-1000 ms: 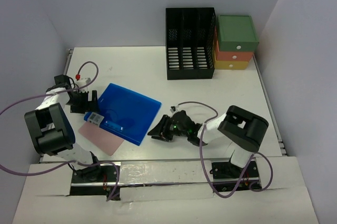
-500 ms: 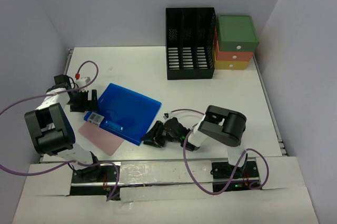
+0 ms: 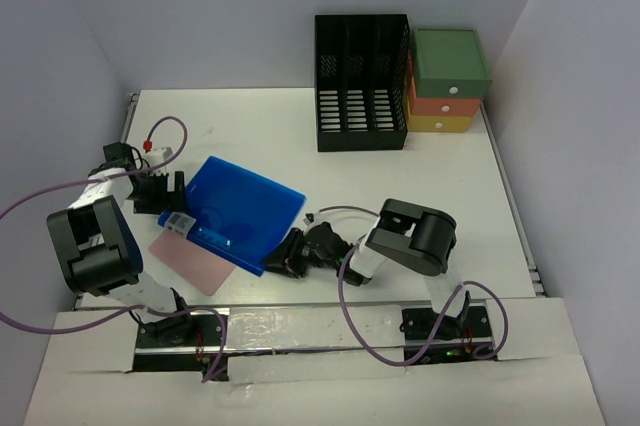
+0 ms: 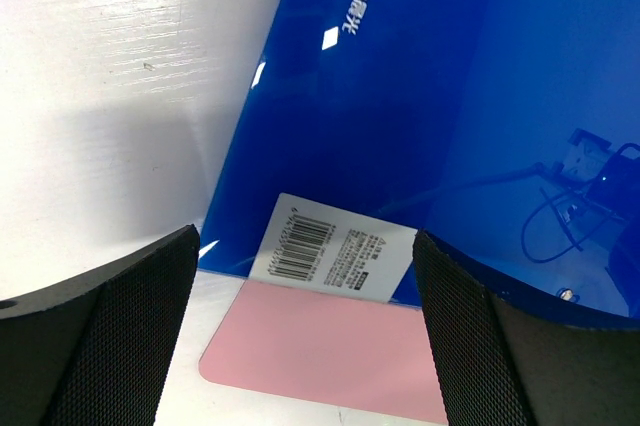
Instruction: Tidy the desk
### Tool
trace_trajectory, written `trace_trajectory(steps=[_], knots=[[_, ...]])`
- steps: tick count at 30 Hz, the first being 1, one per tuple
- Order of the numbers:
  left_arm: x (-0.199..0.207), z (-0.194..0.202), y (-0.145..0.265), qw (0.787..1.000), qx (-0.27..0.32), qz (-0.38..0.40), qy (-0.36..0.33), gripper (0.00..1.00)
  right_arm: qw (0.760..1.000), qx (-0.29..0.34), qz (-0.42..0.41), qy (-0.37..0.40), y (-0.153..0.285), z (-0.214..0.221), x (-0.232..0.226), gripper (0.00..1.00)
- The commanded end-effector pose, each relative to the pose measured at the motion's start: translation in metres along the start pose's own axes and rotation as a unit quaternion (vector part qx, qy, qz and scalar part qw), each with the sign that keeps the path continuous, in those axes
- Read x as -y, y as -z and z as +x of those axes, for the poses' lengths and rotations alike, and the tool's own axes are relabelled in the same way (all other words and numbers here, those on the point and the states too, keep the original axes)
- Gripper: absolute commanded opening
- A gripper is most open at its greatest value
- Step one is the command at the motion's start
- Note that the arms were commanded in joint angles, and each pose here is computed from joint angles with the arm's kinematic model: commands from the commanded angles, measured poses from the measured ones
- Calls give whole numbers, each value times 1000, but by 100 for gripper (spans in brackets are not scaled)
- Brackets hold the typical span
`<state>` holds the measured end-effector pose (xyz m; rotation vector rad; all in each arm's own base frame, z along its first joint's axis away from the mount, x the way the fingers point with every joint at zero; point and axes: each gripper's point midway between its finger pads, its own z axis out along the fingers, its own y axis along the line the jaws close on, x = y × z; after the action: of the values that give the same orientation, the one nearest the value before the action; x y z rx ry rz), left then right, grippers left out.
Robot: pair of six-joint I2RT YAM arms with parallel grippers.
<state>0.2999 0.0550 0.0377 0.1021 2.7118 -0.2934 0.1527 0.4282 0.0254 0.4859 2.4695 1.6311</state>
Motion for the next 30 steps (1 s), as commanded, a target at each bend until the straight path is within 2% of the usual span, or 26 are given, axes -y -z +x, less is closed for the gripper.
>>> trace_trajectory(steps=[1,14,21,30], knots=[[-2,-6,2,1000,20,-3,-10,94,999,17,-27,12,-7,-7,-17,39],[-5,0,-5,1000,10,-5,-7,93,998,19,-47,26,-7,-17,-34,34],[-6,3,-5,1000,8,-9,-8,94,998,26,-48,39,-3,-18,-37,33],[-4,5,-4,1000,7,-6,-9,94,998,8,-49,45,-17,-16,-38,36]])
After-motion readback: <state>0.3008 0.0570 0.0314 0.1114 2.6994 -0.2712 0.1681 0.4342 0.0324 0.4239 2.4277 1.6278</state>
